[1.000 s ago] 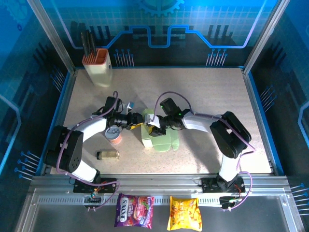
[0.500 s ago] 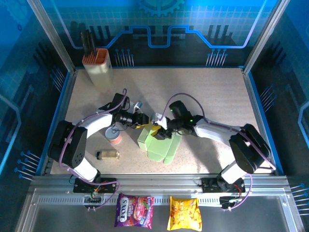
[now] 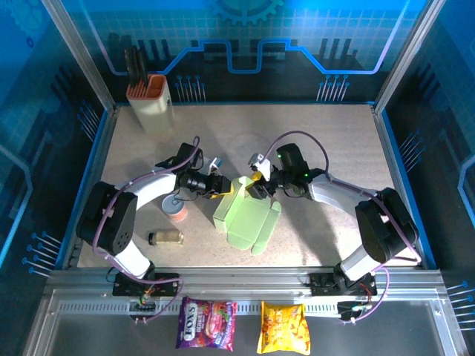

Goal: Fold the paper box

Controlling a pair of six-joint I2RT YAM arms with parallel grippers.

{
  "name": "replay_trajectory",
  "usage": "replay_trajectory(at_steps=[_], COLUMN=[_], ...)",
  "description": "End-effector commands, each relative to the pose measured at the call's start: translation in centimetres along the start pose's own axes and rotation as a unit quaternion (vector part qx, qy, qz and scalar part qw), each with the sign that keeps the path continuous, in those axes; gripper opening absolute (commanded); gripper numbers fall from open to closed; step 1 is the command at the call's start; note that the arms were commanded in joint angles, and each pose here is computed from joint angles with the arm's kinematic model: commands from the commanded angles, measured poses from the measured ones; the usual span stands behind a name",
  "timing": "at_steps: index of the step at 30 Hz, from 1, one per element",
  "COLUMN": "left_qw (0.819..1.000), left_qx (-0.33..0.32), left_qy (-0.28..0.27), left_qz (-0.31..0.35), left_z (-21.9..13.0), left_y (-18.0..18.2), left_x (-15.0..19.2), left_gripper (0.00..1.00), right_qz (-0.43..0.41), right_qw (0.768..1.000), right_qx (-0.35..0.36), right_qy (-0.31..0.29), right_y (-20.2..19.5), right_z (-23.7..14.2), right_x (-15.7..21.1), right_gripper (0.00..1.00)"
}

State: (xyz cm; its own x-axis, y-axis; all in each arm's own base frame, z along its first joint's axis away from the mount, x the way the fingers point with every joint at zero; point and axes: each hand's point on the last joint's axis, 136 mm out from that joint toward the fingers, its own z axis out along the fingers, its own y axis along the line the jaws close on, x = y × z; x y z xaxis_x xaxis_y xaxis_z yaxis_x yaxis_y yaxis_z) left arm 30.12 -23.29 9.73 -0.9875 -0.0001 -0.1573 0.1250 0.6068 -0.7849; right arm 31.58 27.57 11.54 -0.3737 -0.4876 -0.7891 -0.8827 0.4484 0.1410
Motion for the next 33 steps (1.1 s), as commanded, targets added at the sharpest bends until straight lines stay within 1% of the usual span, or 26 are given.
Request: replay_trajectory(at_steps=[1, 7, 9, 15, 20, 24, 26, 27, 28, 29, 31, 32, 33], left_qw=[1.000, 1.000, 1.000, 1.000, 1.000, 1.000, 1.000, 1.000, 1.000, 1.000, 1.000, 1.000, 1.000], left_qx=[-0.013, -0.015, -0.016, -0.019, -0.020, -0.020, -0.020, -0.019, -0.019, -0.019, -0.019, -0.019, -0.019], left_qy=[0.008, 0.008, 0.007, 0.005, 0.008, 0.010, 0.012, 0.012, 0.012, 0.012, 0.012, 0.012, 0.012], left_qz=[0.000, -0.001, -0.003, -0.006, -0.009, -0.011, -0.011, -0.012, -0.011, -0.012, -0.010, -0.010, -0.011], left_z=[0.2, 0.2, 0.3, 0.4, 0.7, 0.8, 0.9, 0.8, 0.9, 0.9, 0.9, 0.9, 0.9], left_y=[0.2, 0.2, 0.3, 0.5, 0.8, 1.0, 1.0, 1.0, 1.0, 1.0, 1.0, 1.0, 1.0], left_x=[0.2, 0.1, 0.1, 0.0, 0.2, 0.2, 0.3, 0.3, 0.3, 0.3, 0.3, 0.3, 0.3], left_gripper=[0.42, 0.42, 0.42, 0.42, 0.42, 0.42, 0.42, 0.42, 0.42, 0.42, 0.42, 0.42, 0.42], right_qz=[0.025, 0.026, 0.030, 0.041, 0.048, 0.065, 0.082, 0.093, 0.099, 0.107, 0.124, 0.129, 0.131], right_qw=[0.999, 0.999, 0.999, 0.997, 0.997, 0.995, 0.992, 0.989, 0.987, 0.985, 0.981, 0.982, 0.982], right_qx=[0.034, 0.032, 0.037, 0.052, 0.054, 0.062, 0.088, 0.107, 0.120, 0.130, 0.139, 0.133, 0.127], right_qy=[0.013, 0.021, 0.022, 0.028, 0.034, 0.033, 0.036, 0.039, 0.039, 0.040, 0.042, 0.046, 0.048], right_y=[-1.7, -0.9, -0.7, 0.6, 2.3, 3.0, 2.4, 1.8, 1.3, 0.9, 0.2, 0.1, 0.2], right_z=[0.4, 0.6, 0.5, 0.2, -0.1, -0.8, -1.2, -1.4, -1.6, -1.7, -1.5, -1.1, -0.8], right_x=[0.1, 0.7, 0.6, 0.2, 0.0, -0.1, 0.0, 0.3, 0.3, 0.5, 0.6, 0.6, 0.5], right_gripper=[0.48, 0.21, 0.14, 0.04, 0.00, 0.00, 0.00, 0.03, 0.07, 0.16, 0.36, 0.42, 0.44])
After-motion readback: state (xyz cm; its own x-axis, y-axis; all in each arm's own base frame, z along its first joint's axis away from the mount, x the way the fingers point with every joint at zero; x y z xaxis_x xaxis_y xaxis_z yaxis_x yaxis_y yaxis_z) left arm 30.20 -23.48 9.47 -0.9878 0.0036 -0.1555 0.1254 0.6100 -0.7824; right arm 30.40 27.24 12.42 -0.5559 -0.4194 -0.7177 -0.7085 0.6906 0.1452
